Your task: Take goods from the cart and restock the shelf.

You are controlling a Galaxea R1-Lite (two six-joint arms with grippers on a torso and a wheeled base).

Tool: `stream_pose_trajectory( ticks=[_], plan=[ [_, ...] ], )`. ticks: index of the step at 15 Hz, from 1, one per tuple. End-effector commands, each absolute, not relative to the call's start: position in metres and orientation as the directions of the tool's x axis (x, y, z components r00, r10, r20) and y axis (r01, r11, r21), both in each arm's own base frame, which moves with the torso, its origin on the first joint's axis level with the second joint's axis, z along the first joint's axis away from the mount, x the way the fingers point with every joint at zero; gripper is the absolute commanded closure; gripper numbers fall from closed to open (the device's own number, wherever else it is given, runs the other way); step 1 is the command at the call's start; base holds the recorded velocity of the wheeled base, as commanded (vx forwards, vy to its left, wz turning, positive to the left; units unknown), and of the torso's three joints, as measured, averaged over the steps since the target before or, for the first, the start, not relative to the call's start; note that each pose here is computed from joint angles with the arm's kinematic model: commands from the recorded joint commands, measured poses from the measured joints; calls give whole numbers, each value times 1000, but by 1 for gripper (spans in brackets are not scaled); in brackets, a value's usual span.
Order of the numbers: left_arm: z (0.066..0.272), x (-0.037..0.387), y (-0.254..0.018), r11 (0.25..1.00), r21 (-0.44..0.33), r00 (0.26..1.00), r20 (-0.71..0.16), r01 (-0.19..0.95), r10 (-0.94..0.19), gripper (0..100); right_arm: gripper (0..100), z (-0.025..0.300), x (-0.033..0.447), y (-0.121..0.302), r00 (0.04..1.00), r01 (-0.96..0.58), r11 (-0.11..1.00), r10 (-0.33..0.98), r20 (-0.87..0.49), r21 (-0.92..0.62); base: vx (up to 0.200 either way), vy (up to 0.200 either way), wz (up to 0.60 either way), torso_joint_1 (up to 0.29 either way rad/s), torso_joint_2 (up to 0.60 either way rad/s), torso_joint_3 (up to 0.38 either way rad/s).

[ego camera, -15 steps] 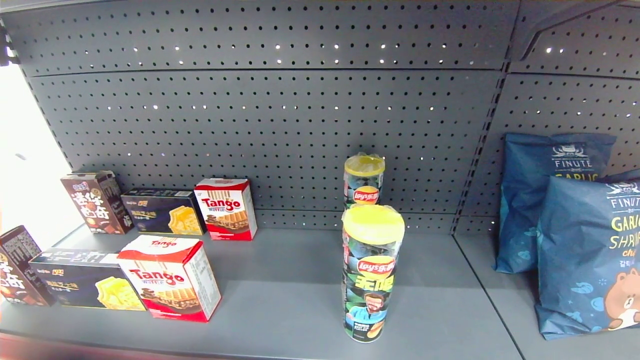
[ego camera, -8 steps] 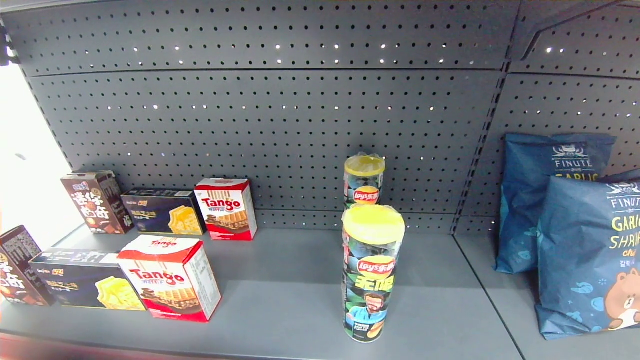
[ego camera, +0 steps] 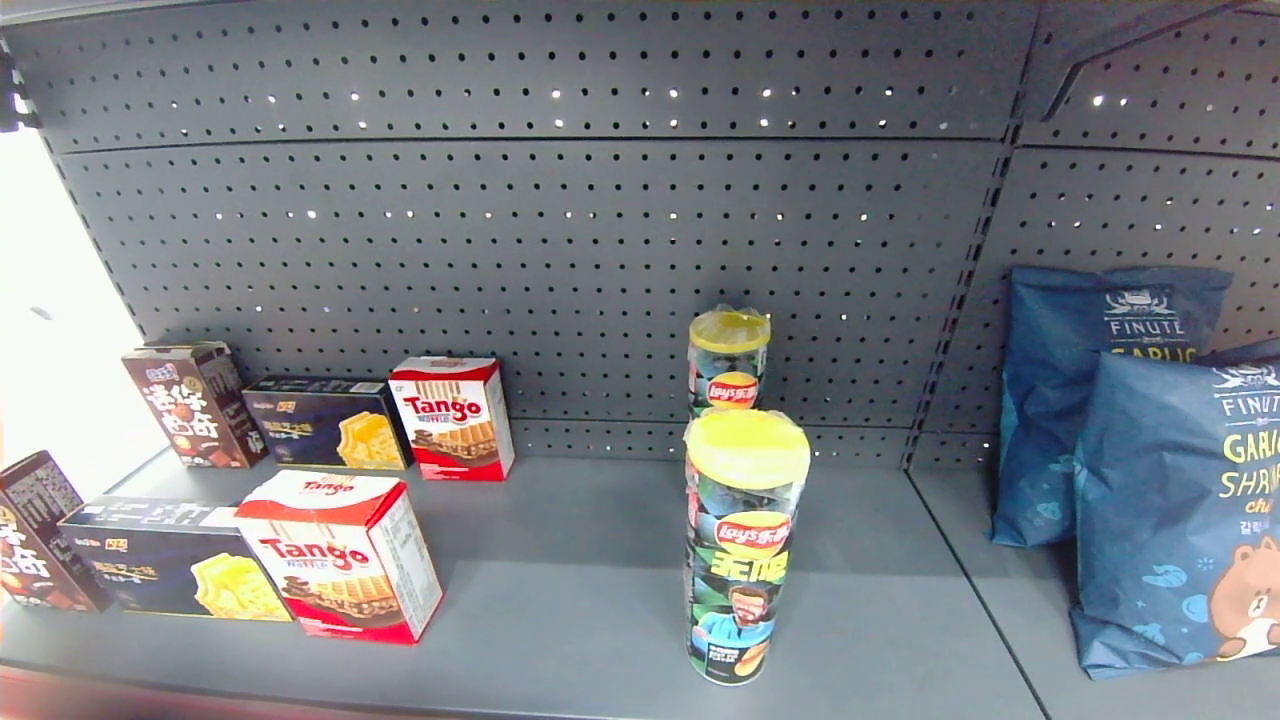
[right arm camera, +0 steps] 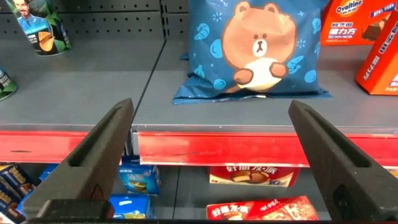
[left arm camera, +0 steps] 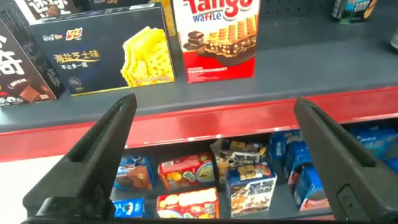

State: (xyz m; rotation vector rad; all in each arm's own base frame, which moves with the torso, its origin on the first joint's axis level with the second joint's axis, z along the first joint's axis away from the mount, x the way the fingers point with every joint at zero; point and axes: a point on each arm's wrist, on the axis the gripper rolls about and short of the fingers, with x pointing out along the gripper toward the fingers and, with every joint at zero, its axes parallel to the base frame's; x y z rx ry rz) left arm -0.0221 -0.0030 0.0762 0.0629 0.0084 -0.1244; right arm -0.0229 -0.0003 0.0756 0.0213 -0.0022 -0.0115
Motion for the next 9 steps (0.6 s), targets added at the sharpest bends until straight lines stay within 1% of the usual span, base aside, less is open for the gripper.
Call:
stream_pose_trajectory(
  ticks=[1,6,7,9],
  plan=[
    [76,-23,-3,991,63,992,0,122,-122,0,0,76,-23,0,1000,11,1000,-11,2,20,0,0,0,0,0,0],
    [76,-23,-3,989,63,991,-2,133,-133,0,0,76,-23,0,1000,11,1000,-11,2,20,0,0,0,0,0,0],
    [76,-23,-3,990,53,992,-2,128,-128,0,0,76,-23,0,1000,-9,1000,9,2,-2,-200,0,0,2,7,2],
    [76,-23,-3,991,50,992,-2,127,-127,0,0,76,-23,0,1000,-14,1000,14,2,-2,0,0,0,0,0,0]
  ],
)
